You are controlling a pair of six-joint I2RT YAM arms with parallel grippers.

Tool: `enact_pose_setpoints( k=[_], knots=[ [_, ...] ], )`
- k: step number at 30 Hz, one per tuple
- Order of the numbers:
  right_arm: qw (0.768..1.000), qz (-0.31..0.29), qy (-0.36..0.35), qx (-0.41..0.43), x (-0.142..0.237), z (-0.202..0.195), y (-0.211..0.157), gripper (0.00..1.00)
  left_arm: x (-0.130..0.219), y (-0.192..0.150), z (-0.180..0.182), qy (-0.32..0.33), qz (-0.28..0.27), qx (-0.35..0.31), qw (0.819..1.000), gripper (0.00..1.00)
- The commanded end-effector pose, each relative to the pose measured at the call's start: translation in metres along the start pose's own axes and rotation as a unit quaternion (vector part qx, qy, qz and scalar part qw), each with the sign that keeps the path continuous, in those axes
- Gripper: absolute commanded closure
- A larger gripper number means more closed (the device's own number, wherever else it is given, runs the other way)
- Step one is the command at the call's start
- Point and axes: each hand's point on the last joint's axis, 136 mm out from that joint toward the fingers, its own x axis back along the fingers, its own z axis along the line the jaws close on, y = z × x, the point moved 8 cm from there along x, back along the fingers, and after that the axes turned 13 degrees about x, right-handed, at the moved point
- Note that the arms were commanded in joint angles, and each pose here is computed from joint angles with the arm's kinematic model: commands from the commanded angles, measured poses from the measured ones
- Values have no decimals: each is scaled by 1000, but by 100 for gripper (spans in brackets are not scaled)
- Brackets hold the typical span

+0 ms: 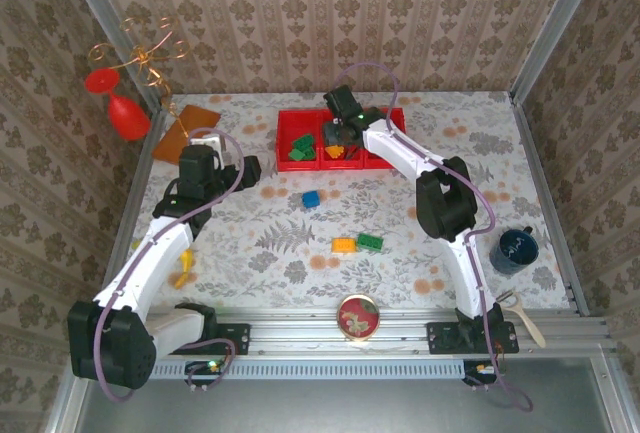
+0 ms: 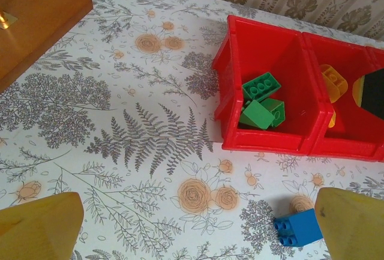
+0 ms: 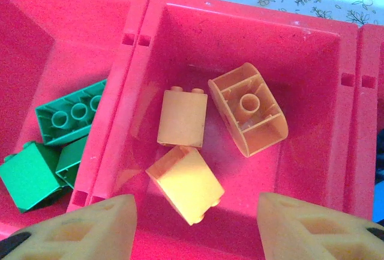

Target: Sort the legos into containers by color

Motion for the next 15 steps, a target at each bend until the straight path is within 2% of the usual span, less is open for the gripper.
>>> enact_pose_setpoints(
  k=[1, 9, 15],
  knots=[
    [1000, -12, -6, 2, 25, -7, 8, 43, 6, -1, 1, -5, -1, 6, 1000, 0],
    [999, -40, 16, 8, 82, -4, -8, 36, 8, -1, 3, -2, -1, 6, 1000, 0],
    [999, -34, 30, 27, 125, -1, -49, 28, 8, 0, 4, -3, 0, 10, 1000, 0]
  ],
)
